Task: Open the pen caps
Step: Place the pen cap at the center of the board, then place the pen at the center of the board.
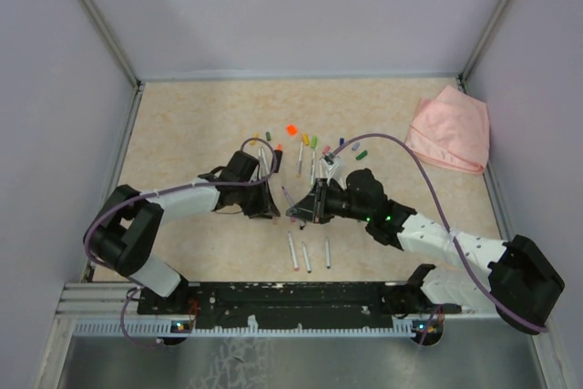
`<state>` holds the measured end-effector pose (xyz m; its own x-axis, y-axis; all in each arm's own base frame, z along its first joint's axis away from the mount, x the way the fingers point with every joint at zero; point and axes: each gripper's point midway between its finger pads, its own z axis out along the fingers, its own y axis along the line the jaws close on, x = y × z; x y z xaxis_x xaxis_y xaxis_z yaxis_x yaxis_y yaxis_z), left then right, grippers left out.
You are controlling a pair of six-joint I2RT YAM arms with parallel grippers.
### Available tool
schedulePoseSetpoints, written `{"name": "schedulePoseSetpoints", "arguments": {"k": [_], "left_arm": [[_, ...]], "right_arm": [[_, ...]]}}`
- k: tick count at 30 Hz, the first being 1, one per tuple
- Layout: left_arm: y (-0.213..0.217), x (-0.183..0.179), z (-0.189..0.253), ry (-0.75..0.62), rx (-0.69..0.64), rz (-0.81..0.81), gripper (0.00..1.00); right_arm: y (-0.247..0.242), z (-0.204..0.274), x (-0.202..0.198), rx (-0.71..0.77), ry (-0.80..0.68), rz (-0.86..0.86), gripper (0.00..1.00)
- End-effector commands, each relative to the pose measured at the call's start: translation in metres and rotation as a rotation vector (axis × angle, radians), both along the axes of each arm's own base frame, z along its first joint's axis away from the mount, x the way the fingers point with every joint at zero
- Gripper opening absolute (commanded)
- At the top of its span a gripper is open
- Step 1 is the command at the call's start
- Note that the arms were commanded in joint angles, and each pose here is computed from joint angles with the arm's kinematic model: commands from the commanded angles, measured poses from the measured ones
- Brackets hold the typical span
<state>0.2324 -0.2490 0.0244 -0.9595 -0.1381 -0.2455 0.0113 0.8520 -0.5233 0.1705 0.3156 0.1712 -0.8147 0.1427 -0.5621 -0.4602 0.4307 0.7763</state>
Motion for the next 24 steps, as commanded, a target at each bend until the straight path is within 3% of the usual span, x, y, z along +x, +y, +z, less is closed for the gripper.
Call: {"name": "schedulePoseSetpoints", "arguments": {"k": [1,7,14,24], "left_arm": [[0.004,0.006,0.007,-0.039,0.04,-0.008,0.36],[0.009,0.021,0.045,-0.157,0.044,0.017,0.4],[0.038,0.03,0.069,-0.275,0.136,0.093,0.48],[0.082,0.043,0.117,-0.451,0.27,0.199,0.71]], "right_arm": [[0.003,0.013,0.003,0.029,-0.039,-0.003,0.0],[0.003,0.011,0.002,0.023,-0.036,0.008,0.0],[0.005,0.008,-0.002,0.01,-0.025,0.027,0.0],[0.02,-0.004,-0.023,-0.026,0.006,0.08,0.0]]}}
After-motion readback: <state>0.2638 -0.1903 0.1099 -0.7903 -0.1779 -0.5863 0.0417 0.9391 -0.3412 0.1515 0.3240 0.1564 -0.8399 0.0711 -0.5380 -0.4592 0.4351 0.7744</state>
